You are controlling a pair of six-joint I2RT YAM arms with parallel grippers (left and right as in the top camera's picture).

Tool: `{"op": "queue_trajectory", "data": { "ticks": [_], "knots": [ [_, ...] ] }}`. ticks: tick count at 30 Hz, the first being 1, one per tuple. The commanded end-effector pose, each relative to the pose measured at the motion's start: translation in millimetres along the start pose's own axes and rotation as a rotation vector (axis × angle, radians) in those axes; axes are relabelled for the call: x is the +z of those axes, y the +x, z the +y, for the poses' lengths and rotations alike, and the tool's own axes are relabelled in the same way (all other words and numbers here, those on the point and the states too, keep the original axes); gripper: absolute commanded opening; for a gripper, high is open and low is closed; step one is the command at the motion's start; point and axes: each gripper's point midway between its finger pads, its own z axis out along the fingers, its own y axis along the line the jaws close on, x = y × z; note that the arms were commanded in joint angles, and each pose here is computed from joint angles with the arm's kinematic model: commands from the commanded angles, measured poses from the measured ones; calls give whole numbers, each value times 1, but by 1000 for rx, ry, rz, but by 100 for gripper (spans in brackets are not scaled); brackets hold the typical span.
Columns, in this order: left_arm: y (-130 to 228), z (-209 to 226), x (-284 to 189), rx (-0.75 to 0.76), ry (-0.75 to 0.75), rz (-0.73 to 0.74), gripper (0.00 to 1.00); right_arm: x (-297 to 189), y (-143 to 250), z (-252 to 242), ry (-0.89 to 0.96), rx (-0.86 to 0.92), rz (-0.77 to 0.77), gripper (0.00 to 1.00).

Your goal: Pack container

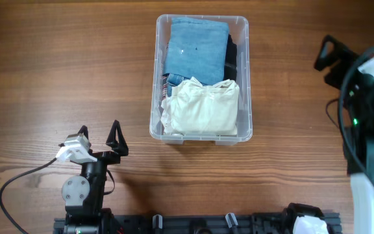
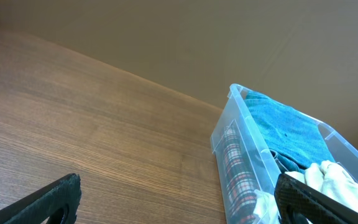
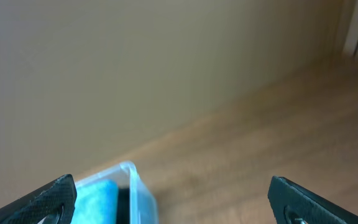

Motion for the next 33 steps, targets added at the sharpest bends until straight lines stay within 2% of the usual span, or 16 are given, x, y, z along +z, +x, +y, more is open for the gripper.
{"op": "queue_trajectory", "data": {
  "ticks": [1, 5, 10, 15, 18, 21, 24, 33],
  "knots": [
    [1, 0, 0, 20, 4, 0, 100, -36, -6, 0, 13, -27, -87, 100],
    [1, 0, 0, 20, 4, 0, 100, -62, 22, -15, 37, -28, -98, 100],
    [1, 0, 0, 20, 4, 0, 100, -65, 79, -38, 47, -62, -71, 100],
    [1, 0, 0, 20, 4, 0, 100, -67, 110, -21, -151, -234, -180, 100],
    [1, 0, 0, 20, 4, 1, 100, -69, 130, -23, -183, -239, -216, 100],
    [1, 0, 0, 20, 4, 0, 100, -72, 147, -16, -236, -317, -228, 100],
    [1, 0, 0, 20, 4, 0, 100, -77, 155, -11, -261, -370, -259, 100],
    [1, 0, 0, 20, 4, 0, 100, -74, 167, -15, -272, -346, -264, 100]
  ]
}}
